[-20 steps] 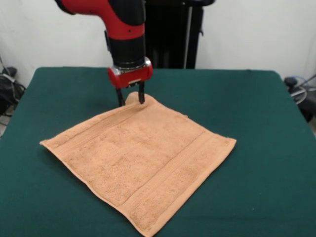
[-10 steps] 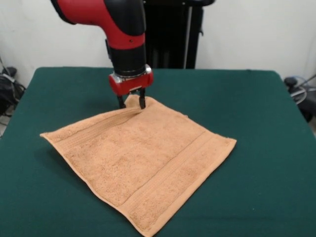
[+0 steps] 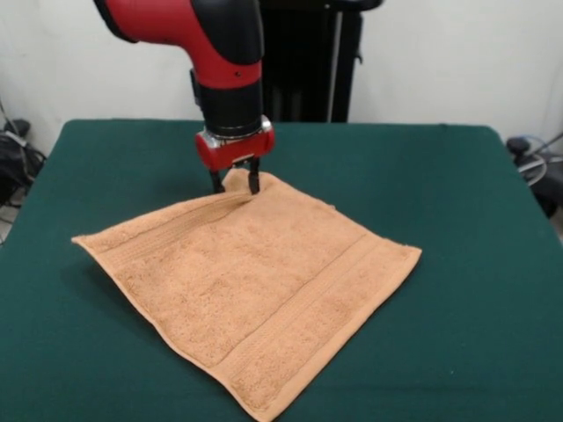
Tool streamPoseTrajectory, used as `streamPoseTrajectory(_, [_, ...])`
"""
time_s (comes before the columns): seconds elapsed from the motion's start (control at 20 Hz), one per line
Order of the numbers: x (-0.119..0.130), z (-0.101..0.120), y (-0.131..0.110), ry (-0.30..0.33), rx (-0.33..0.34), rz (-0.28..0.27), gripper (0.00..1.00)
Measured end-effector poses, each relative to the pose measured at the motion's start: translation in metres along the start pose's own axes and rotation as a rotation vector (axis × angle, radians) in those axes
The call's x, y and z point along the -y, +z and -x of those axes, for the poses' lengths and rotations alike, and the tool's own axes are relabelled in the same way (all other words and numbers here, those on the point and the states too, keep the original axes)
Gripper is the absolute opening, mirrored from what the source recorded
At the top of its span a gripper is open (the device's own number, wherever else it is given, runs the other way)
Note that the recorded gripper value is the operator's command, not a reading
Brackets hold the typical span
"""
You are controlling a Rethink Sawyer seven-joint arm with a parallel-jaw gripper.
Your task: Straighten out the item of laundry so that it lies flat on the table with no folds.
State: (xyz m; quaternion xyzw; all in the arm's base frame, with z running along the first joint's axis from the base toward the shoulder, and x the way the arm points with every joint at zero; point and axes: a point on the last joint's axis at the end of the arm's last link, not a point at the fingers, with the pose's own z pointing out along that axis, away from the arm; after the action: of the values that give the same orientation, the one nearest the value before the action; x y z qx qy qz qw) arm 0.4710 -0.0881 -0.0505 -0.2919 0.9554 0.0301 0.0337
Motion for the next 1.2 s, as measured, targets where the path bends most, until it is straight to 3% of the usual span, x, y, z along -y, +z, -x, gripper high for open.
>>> streamPoseTrajectory(0.75, [-0.0009, 0.0011, 0.0001, -0.011, -0.008, -0.008, 1.0])
streamPoseTrajectory(0.8, [0.0005, 0.0013, 0.0001, -0.01, -0.008, -0.011, 0.0])
streamPoseTrajectory(1.2, [0.0033, 0.0024, 0.0002, -0.011, -0.006, -0.016, 0.0])
